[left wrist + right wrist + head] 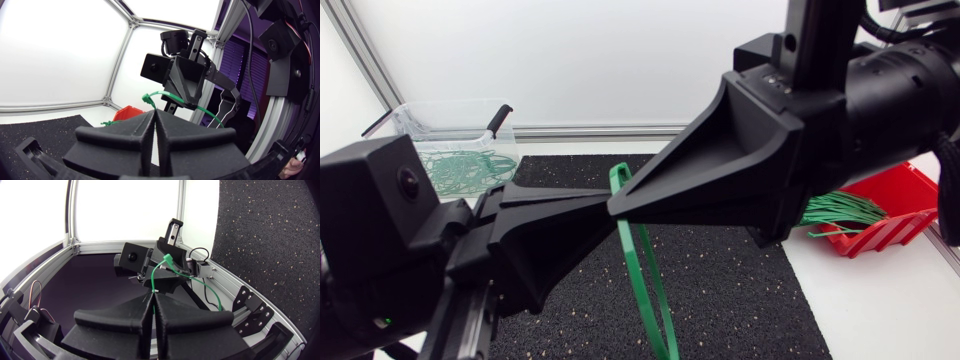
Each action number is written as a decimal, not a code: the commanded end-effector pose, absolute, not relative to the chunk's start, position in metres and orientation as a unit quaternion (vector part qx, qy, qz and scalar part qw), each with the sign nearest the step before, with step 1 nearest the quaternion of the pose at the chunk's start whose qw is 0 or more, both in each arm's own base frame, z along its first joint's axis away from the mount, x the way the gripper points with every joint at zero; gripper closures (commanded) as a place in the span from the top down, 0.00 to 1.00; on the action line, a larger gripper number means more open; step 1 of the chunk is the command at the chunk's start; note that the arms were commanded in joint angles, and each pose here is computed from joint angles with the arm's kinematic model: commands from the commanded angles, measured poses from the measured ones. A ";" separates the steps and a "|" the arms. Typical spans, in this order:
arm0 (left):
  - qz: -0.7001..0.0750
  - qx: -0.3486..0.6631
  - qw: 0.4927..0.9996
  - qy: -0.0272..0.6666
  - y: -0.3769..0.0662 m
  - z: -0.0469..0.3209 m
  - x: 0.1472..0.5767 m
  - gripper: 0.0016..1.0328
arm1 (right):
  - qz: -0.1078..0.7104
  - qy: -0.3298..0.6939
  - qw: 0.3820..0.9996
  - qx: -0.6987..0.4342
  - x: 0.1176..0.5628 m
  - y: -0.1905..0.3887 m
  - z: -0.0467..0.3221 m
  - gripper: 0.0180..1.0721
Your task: Take a green cable tie from the red box, thread the tail through the head to close it, then place it in the transparent bin on the left.
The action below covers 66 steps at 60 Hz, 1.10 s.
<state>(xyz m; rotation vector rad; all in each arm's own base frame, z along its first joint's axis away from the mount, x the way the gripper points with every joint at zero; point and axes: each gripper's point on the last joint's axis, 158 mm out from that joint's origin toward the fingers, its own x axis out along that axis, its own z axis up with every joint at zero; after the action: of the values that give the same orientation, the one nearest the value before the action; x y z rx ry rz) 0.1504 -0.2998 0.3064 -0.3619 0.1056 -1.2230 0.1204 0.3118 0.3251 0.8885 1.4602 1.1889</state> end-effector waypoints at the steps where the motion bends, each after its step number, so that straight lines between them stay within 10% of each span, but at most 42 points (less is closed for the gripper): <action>1: -0.575 -0.167 0.800 0.018 -0.294 0.319 0.148 0.03 | 0.464 0.625 0.501 0.379 0.125 0.313 0.312 0.06; 66: -0.582 -0.102 0.807 -0.011 -0.296 0.306 0.129 0.03 | 0.433 0.623 0.512 0.403 0.147 0.306 0.304 0.06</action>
<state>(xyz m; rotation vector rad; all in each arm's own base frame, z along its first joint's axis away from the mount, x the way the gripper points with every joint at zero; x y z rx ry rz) 0.1397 -0.2973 0.3008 -0.2366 0.0226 -1.2121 0.1357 0.3072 0.3176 0.9316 1.4717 1.1237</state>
